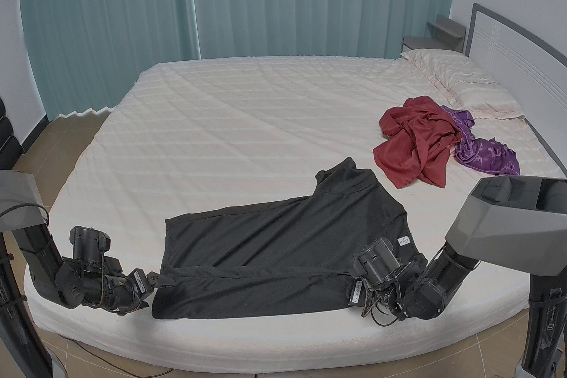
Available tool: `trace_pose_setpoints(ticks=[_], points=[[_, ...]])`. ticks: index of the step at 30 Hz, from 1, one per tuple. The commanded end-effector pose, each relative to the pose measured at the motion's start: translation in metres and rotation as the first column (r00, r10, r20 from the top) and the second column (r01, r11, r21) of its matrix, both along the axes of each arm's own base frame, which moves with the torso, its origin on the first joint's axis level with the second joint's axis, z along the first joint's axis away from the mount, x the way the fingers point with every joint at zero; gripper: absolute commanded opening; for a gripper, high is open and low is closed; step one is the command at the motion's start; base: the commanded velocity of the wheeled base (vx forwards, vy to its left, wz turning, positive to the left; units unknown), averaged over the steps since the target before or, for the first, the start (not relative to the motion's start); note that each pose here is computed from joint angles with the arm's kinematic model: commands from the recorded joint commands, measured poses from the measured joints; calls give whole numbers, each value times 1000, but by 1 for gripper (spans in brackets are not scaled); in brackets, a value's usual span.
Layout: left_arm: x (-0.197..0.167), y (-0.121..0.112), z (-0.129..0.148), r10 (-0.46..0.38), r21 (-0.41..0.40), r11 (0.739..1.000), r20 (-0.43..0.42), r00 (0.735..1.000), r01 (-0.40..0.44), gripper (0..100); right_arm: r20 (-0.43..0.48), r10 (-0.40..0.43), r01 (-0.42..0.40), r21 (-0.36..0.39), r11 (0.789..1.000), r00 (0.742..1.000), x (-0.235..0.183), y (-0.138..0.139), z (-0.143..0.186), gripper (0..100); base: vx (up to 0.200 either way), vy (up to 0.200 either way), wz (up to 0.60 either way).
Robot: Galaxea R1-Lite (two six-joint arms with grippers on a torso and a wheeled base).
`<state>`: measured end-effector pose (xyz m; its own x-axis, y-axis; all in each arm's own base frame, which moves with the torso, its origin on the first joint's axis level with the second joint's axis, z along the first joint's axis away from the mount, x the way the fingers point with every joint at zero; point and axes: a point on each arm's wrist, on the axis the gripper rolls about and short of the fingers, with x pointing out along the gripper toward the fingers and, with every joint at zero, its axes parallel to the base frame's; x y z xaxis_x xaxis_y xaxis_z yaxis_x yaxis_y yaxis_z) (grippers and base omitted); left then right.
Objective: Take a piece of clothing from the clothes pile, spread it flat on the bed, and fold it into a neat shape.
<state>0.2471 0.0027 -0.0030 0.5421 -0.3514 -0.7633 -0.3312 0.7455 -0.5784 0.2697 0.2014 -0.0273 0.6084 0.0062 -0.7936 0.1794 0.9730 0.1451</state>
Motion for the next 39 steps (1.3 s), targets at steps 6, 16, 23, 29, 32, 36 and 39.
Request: trace_pose_setpoints(ticks=[6, 16, 23, 29, 32, 36, 39], points=[[0, 0, 0, 1, 0, 1000, 0, 1000, -1, 100, 3, -25, 26, -72, 997, 1000, -2, -3, -4, 0, 0, 0, 0], [0, 0, 0, 1, 0, 1000, 1, 1000, -1, 100, 6, -25, 25, -70, 997, 1000, -6, -6, 6, 0, 0, 0, 0], [0, 0, 0, 1, 0, 1000, 0, 1000, -1, 100, 27, -23, 24, -58, 998, 999, -14, -14, 24, 0, 0, 0, 0], [0, 0, 0, 1, 0, 1000, 0, 1000, -1, 100, 17, -2, 3, -67, 998, 1000, -23, -21, 32, 0, 0, 0, 0], [0, 0, 0, 1, 0, 1000, 0, 1000, -1, 100, 10, 11, -10, -73, 997, 1000, -27, -24, 35, 0, 0, 0, 0], [0, 1, 0, 6, -3, 1000, -1, 1000, -6, 100, 12, 20, -19, -36, 999, 1000, -33, -31, 45, 0, 0, 0, 0], [0, 1, 1, 7, -4, 1000, 2, 1000, -7, 100, -4, 32, -32, 10, 999, 999, -34, -36, 51, 0, 0, 0, 0]])
